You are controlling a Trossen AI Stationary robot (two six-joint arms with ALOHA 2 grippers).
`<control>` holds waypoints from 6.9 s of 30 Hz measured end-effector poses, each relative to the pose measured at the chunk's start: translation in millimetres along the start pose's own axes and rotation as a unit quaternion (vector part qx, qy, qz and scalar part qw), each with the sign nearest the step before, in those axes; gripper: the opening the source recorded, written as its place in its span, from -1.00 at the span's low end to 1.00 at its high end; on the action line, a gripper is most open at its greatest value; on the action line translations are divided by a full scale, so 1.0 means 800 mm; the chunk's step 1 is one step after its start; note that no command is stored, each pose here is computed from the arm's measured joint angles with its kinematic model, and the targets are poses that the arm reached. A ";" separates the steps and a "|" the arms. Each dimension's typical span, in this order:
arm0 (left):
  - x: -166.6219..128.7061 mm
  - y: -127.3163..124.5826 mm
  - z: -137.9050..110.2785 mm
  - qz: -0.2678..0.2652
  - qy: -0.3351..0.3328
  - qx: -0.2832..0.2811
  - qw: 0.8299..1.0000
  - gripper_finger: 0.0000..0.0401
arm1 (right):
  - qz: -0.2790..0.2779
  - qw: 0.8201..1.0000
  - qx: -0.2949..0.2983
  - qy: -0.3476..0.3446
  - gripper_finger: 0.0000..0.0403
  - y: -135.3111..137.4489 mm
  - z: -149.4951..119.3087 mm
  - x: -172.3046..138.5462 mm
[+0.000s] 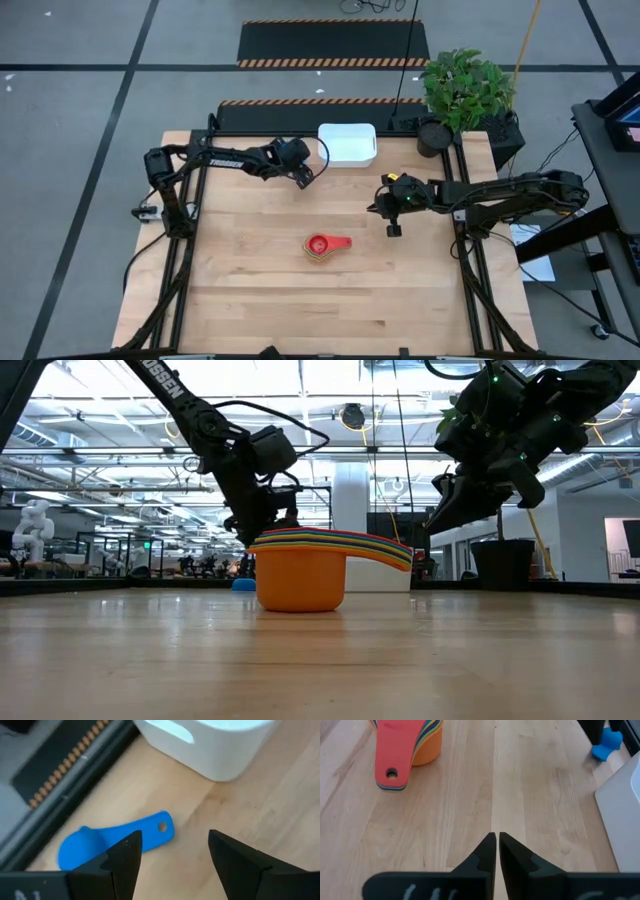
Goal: Nest measuring cups in basket
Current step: Stack the blue measuring cup into the red measuring cup
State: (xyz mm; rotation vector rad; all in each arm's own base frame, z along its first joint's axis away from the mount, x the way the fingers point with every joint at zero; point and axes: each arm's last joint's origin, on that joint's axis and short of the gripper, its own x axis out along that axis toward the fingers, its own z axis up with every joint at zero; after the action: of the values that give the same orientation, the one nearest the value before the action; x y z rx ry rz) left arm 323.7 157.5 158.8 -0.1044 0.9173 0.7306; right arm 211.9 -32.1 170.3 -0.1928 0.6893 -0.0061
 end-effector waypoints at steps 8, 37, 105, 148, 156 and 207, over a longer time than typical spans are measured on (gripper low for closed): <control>0.007 -0.015 0.000 0.015 -0.021 -0.010 1.000 0.15 | -0.001 1.000 -0.001 -0.002 -0.94 0.000 0.001 0.000; 0.070 -0.007 0.010 0.077 0.046 0.018 0.996 0.15 | 0.008 1.000 0.002 0.029 -0.94 0.008 -0.028 0.004; -0.309 -0.195 -0.010 -0.244 -0.221 0.139 0.934 -0.97 | -0.025 0.977 0.090 -0.192 -0.71 0.144 0.129 -0.054; -0.372 -0.355 -0.130 -0.410 -0.297 0.045 0.861 -0.97 | 0.079 0.959 0.127 -0.242 -0.33 0.312 0.183 0.020; -0.361 -0.371 -0.135 -0.417 -0.312 0.019 0.853 -0.97 | 0.098 0.958 0.115 -0.243 -0.77 0.332 0.176 0.006; -0.350 -0.318 -0.064 -0.401 -0.339 0.093 0.846 -0.97 | 0.034 0.971 0.103 -0.213 -0.28 0.292 0.189 -0.057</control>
State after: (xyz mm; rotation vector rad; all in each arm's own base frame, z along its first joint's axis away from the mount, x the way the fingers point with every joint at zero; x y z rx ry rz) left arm 336.3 -203.1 283.5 -0.0412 0.1924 -0.1324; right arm 258.7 226.6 271.5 0.0317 0.2630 0.0287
